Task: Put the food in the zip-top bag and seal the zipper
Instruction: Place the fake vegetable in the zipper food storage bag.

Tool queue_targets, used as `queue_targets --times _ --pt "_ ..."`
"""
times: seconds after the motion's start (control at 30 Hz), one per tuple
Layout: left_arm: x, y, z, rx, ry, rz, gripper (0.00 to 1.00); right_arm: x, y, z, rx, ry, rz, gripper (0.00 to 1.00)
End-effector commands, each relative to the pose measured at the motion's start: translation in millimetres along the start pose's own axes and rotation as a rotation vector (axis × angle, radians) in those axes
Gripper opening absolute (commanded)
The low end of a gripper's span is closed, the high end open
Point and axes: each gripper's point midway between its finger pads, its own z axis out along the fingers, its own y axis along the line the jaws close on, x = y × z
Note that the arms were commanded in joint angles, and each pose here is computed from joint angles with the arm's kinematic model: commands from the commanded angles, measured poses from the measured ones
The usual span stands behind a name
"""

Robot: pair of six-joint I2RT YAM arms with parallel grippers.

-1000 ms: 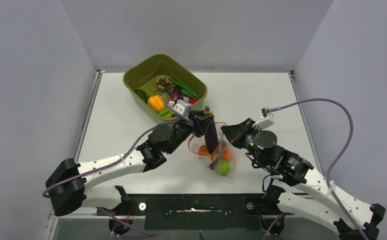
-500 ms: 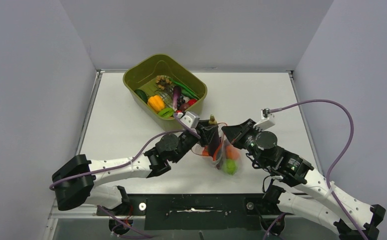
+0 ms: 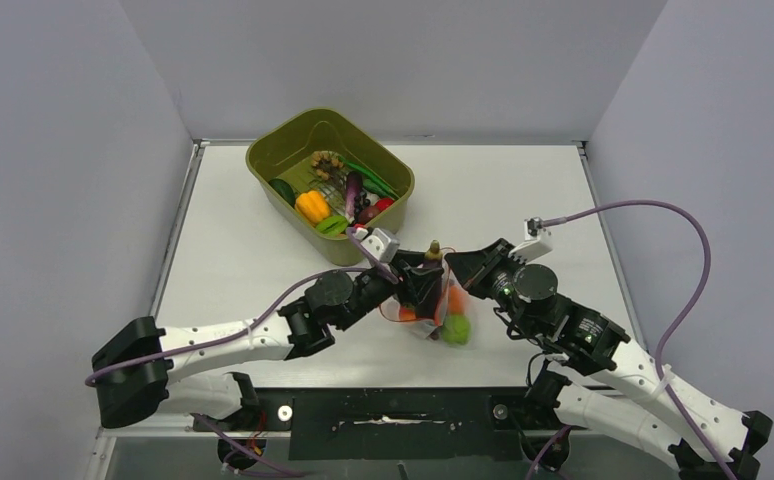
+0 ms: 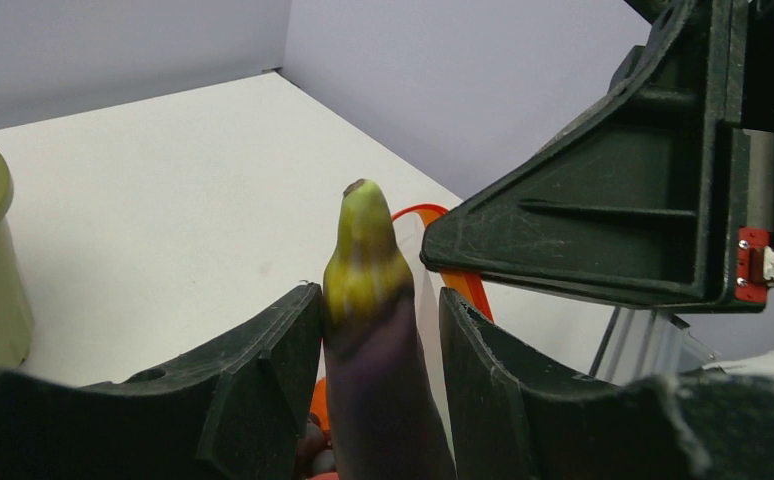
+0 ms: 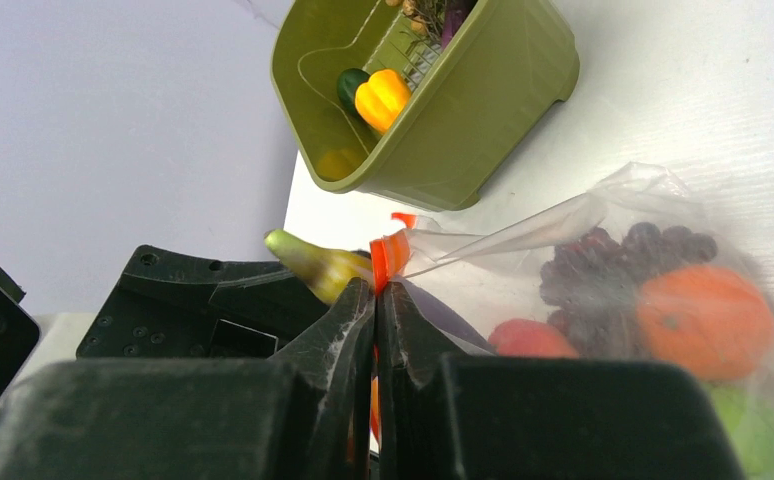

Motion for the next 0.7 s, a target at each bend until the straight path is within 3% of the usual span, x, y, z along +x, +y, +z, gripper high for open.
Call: queue_targets --times 0.0,0.67 --pt "-17.5 -19.0 -9.5 0.07 0.017 -0.027 0.46 -29.8 23.6 -7.6 -0.086 -0.105 0.032 0.0" --pt "-63.2 -10.4 -10.0 0.042 0.309 -0.051 0.56 -19.2 28.7 -9.2 -0.128 -0.046 -0.071 0.0"
